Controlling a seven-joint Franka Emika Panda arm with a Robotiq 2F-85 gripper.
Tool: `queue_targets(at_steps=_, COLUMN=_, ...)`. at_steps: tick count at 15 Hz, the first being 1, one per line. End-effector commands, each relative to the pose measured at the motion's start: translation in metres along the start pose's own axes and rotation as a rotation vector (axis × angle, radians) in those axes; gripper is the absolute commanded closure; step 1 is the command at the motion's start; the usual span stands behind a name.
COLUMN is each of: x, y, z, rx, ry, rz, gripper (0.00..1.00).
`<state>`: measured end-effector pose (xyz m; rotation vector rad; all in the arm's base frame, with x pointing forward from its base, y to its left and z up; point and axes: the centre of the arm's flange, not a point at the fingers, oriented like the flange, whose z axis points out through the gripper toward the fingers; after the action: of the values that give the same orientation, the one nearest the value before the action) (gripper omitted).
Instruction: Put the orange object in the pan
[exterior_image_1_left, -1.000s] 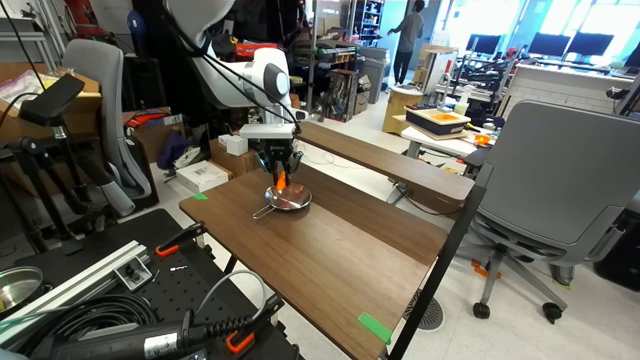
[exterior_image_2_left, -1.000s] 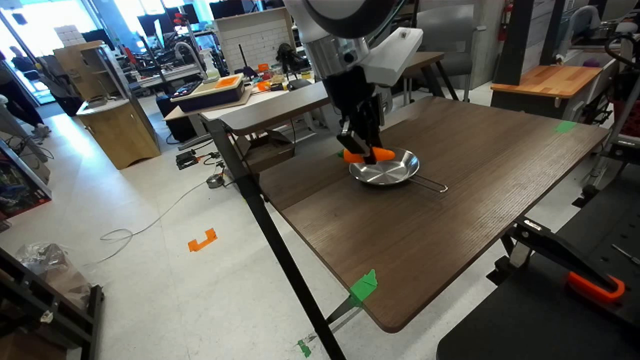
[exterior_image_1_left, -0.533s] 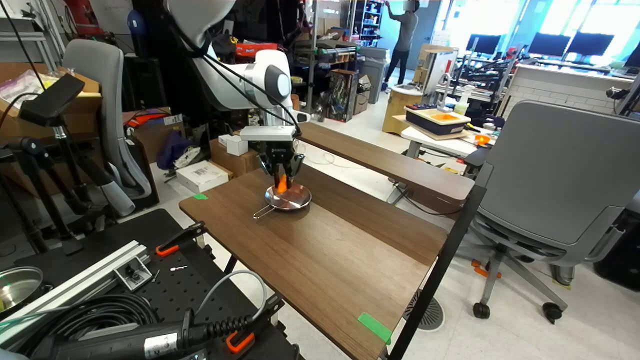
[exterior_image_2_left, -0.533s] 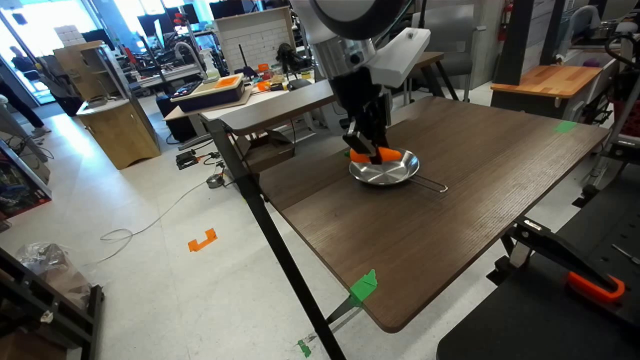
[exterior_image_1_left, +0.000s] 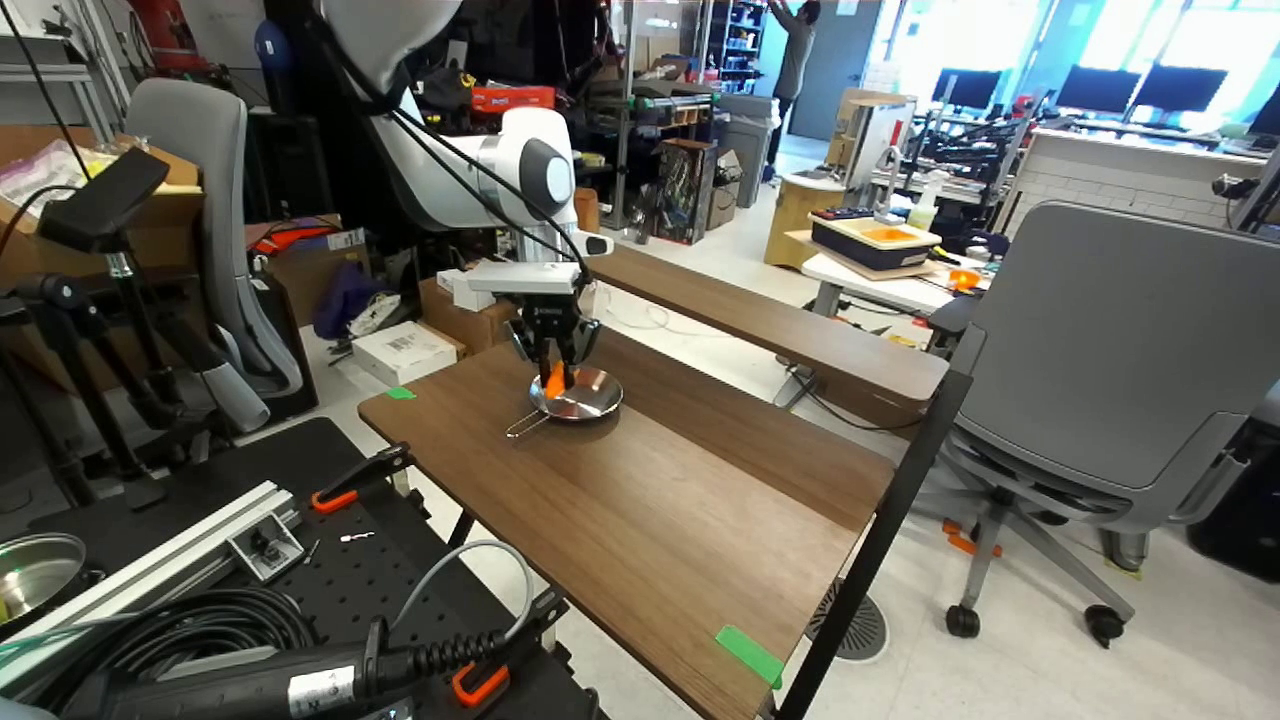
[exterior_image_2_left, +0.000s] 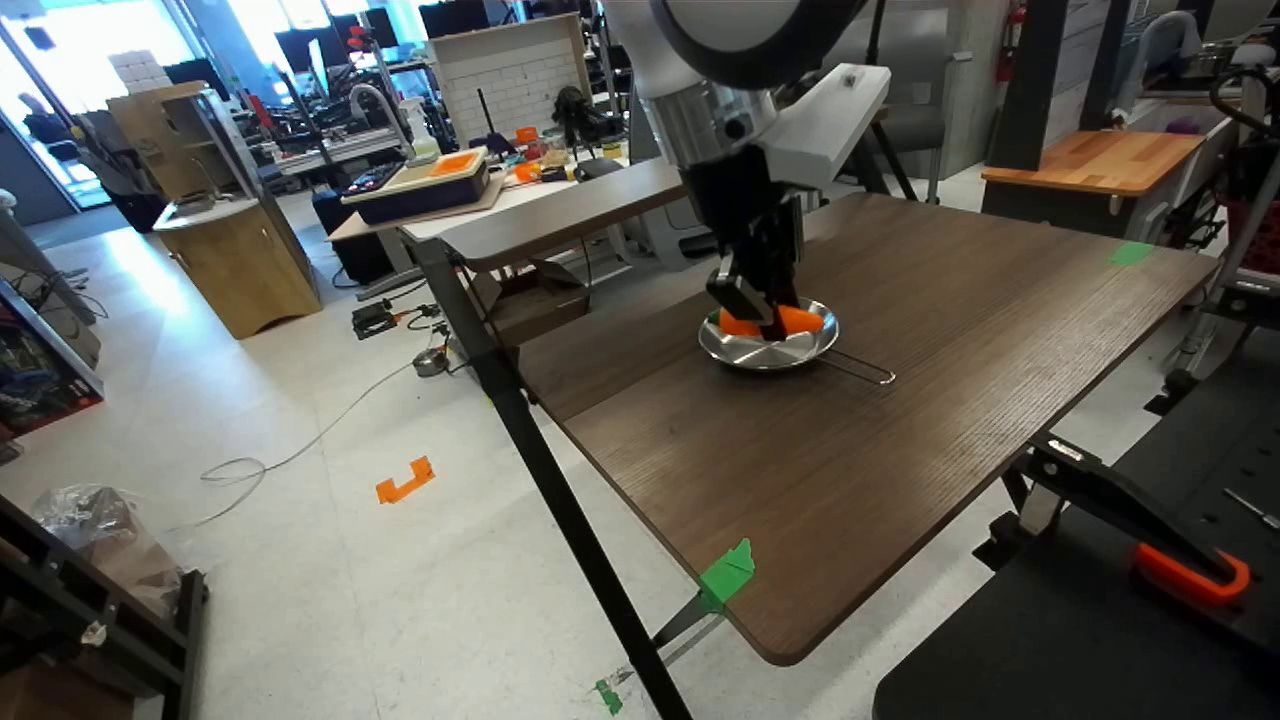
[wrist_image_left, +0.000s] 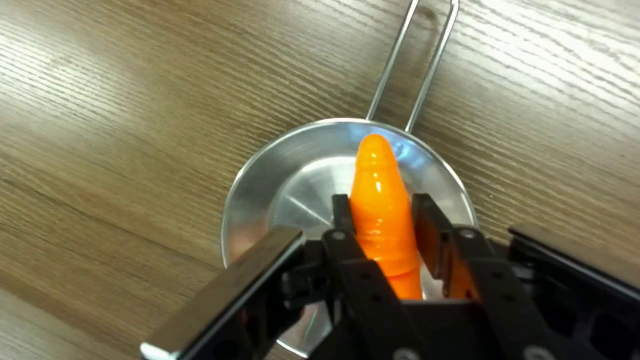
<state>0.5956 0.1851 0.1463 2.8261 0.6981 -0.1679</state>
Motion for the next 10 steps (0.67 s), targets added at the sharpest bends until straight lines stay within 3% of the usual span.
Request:
queue_targets(at_steps=1, x=-0.017, y=0.002, z=-0.006, rx=-0.015, ry=0.015, rz=0.004, gripper=0.41)
queue_targets(at_steps=2, x=-0.003, y=0.001, z=0.001, rx=-0.002, ry=-0.003, rz=0.004, gripper=0.65)
queue_targets(at_steps=6, x=-0.006, y=0.002, z=0.000, rx=-0.004, ry=-0.006, rz=0.006, gripper=0.41)
queue_targets(at_steps=10, x=-0.007, y=0.002, z=0.000, rx=-0.004, ry=-0.006, rz=0.006, gripper=0.41)
